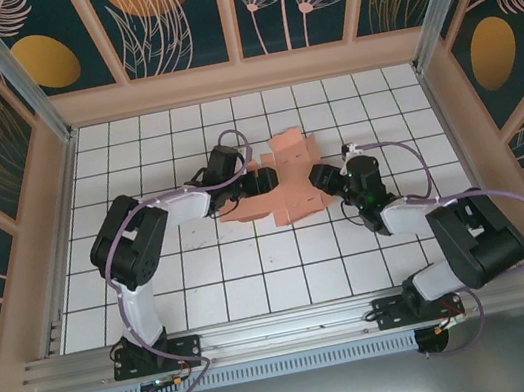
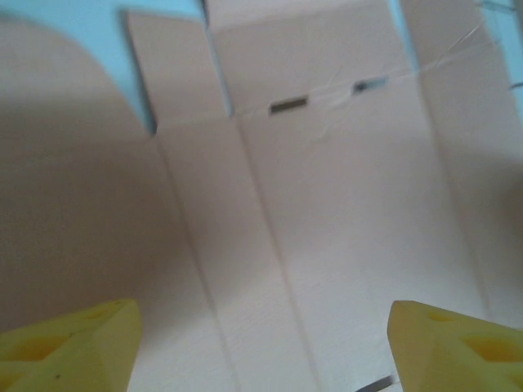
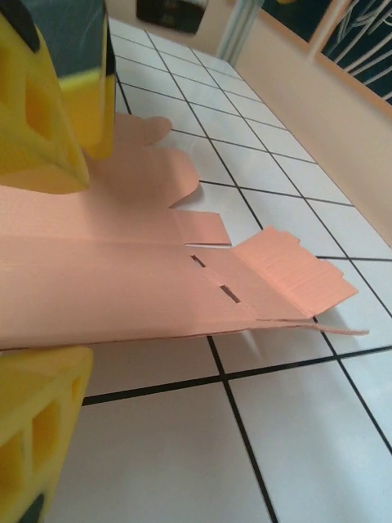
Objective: Fold the paper box
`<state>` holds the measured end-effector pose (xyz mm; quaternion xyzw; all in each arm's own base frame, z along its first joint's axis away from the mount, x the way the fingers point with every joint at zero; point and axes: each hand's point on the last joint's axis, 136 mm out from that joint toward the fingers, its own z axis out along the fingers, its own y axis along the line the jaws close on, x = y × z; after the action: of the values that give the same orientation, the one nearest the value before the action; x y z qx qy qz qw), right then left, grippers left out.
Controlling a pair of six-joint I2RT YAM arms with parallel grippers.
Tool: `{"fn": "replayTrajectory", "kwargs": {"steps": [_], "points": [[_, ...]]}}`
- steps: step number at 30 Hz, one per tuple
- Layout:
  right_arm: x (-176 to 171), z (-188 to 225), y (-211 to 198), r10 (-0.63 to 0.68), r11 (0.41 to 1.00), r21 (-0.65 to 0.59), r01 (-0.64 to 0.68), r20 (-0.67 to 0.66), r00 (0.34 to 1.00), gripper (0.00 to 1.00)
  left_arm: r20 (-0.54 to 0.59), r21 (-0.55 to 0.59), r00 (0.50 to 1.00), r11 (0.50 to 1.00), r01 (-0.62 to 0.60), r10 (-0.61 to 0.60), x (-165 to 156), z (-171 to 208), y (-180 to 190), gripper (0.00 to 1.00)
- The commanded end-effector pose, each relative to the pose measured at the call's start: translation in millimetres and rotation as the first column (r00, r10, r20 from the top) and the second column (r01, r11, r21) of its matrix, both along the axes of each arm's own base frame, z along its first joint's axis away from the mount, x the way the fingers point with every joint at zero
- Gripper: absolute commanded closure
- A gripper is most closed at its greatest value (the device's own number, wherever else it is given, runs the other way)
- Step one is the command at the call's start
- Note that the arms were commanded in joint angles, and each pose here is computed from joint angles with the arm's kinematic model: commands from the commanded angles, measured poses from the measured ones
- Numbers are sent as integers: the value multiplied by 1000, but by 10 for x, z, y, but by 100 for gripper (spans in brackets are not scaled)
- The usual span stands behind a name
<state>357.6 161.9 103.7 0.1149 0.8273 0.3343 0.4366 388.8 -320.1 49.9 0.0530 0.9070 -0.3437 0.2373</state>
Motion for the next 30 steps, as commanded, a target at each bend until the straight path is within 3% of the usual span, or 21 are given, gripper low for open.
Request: {"fn": "replayTrajectory", "kwargs": {"steps": [1,6,16,19,22,30], "points": [[109,166,135,117,990,74,-120,47,992,44,-62,30,998,999,19,-17,-117,-274,53,35],[293,106,53,131,989,64,-132,29,991,43,-101,46,995,999,0,4,-183,-494,114,36],[438,-81,-97,129,991,-35,-130,-23,991,40,-100,68,995,998,1,6,-179,-546,142,36],[432,-168,-61,148,988,-31,-150,-61,987,48,-99,65,995,998,-1,7,-176,-542,137,36],[434,-264,-119,115,992,-49,-120,-94,989,49,-100,61,995,998,-2,9,-185,-541,144,36],[437,-395,-318,13,992,-123,-29,-123,992,35,-102,62,995,998,-2,8,-209,-561,156,35]]}}
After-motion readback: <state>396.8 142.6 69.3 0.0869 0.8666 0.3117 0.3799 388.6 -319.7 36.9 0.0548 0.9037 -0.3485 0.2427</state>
